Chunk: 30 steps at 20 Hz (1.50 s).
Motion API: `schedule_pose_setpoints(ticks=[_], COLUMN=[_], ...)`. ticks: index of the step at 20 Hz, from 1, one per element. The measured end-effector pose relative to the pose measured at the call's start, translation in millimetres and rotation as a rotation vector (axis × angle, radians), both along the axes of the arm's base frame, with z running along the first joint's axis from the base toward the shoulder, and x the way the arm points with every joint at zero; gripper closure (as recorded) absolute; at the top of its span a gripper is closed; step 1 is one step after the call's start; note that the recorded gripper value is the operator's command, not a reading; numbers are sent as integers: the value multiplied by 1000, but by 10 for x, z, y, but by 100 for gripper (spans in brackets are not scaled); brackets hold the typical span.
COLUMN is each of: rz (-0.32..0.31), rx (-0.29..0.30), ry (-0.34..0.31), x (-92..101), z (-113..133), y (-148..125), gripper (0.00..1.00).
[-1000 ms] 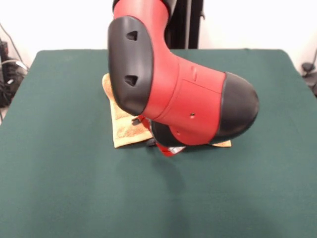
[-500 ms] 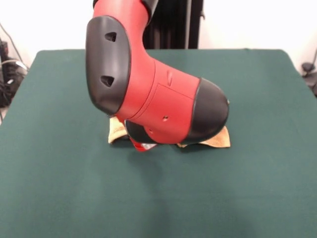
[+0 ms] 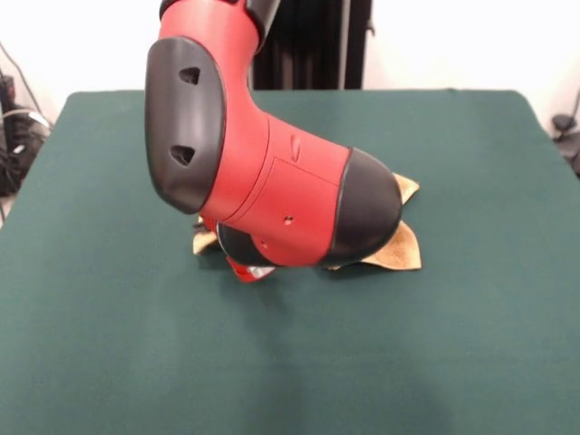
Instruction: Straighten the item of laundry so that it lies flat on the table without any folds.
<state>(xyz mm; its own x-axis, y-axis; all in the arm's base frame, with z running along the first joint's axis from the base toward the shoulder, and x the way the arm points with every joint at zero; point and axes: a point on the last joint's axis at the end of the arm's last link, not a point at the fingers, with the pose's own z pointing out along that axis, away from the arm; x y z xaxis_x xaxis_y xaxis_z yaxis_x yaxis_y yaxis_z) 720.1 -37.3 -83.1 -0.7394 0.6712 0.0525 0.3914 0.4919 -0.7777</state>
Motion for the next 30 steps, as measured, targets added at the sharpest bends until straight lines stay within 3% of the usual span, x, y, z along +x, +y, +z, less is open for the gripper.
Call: schedule_pose_setpoints(ticks=[21, 30], rz=[54, 72], rx=[16, -23], ry=[-90, -88], x=[7, -47], z=[74, 470], y=[-212, -624], gripper=[100, 100])
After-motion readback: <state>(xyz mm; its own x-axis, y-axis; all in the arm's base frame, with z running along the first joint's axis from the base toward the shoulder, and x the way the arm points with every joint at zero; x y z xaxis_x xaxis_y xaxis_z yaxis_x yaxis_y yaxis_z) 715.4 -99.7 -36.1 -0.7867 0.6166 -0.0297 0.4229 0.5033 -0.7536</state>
